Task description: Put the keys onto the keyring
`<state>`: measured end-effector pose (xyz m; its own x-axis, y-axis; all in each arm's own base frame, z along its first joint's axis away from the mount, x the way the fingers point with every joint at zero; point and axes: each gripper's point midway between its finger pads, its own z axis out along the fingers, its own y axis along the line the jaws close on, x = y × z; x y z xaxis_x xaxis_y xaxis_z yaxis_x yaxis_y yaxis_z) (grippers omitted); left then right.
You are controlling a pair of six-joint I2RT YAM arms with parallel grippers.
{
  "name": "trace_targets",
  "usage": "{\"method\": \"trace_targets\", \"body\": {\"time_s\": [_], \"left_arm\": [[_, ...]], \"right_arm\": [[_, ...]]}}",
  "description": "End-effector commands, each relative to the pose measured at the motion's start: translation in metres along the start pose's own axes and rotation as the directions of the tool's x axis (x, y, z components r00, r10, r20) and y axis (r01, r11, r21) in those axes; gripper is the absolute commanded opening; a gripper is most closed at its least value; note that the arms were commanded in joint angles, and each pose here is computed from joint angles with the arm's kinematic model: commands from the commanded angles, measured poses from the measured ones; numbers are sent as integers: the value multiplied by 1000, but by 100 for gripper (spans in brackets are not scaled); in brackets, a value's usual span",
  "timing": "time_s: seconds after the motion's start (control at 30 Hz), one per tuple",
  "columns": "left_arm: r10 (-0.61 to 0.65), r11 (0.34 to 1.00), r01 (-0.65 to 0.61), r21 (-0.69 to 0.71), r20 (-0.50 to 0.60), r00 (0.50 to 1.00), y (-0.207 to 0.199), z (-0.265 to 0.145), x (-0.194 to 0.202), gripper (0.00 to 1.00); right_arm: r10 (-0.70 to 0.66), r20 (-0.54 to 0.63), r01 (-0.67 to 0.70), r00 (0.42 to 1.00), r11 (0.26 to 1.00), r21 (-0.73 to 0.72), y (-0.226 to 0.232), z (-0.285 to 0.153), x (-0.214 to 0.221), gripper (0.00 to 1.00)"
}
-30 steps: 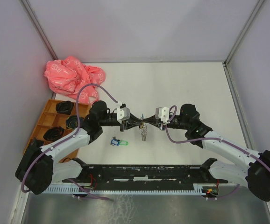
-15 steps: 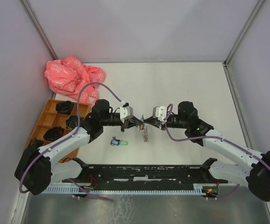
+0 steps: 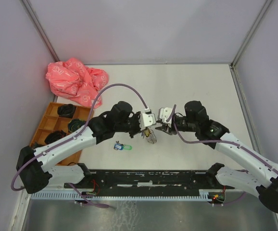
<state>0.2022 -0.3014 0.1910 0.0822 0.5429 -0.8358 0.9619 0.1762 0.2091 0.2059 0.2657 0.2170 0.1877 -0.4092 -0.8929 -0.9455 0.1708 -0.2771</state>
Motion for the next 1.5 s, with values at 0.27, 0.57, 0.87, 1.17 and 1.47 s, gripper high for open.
{"method": "trace_targets", "body": {"time_s": [0.27, 0.57, 0.87, 1.17, 1.47], "left_arm": [[92, 995, -95, -22, -108, 990, 4, -25, -30, 3], [103, 995, -104, -9, -99, 990, 2, -27, -34, 3], [106, 994, -107, -9, -91, 990, 2, -24, -33, 3], [118, 993, -119, -24, -55, 992, 1, -27, -34, 3], [118, 992, -119, -29, -39, 992, 1, -26, -35, 3]], "right_arm": [[-87, 150, 99, 985, 992, -74, 6, 16, -14, 42], [-67, 266, 119, 962, 975, -187, 15, 33, -13, 39], [-57, 271, 126, 961, 962, -244, 21, 43, -5, 37], [-31, 283, 109, 959, 959, -263, 20, 47, 3, 34], [-11, 276, 92, 961, 955, -284, 22, 51, 10, 31]]}}
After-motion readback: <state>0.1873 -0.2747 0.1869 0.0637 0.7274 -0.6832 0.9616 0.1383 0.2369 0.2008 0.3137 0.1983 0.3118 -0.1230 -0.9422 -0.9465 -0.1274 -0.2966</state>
